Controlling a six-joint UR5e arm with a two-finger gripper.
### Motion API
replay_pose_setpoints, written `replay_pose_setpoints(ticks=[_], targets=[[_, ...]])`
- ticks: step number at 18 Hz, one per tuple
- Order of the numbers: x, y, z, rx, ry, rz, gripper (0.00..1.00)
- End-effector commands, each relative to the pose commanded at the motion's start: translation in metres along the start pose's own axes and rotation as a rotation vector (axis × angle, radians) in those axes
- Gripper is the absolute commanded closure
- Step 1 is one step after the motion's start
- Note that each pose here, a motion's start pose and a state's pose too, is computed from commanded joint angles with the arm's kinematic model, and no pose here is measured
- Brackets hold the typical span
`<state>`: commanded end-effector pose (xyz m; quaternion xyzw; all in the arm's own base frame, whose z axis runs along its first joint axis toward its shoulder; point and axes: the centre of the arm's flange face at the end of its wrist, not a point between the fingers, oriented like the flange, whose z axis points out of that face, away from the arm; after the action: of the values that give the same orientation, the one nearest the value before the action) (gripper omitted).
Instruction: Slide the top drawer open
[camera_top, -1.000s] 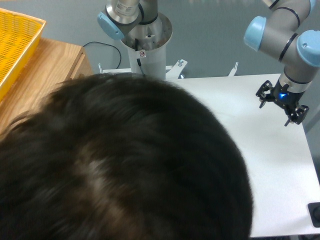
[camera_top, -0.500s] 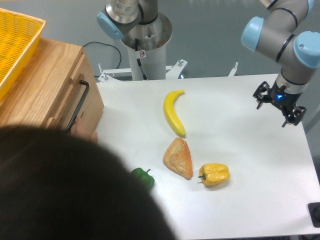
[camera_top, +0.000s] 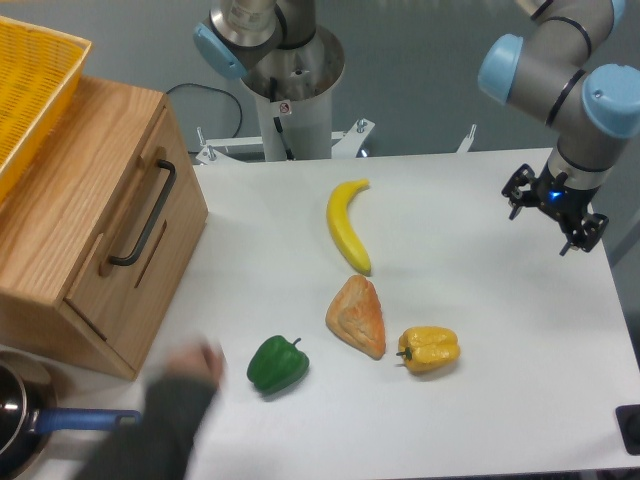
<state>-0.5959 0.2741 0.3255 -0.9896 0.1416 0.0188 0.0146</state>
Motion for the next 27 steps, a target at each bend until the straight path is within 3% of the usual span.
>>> replay_pose_setpoints(ticks=[8,13,19,27], targets=[[0.005,-0.002,0.003,0.024,0.013,-0.033,0.0],[0.031,-0.03,-0.015,0.033,0.006,-0.172,0.0],[0.074,-0.099,-0.04,0.051,0.094,-0.207,0.0],[0.136,-0.131,-0.088,0.162,0.252,-0.315,0.0]])
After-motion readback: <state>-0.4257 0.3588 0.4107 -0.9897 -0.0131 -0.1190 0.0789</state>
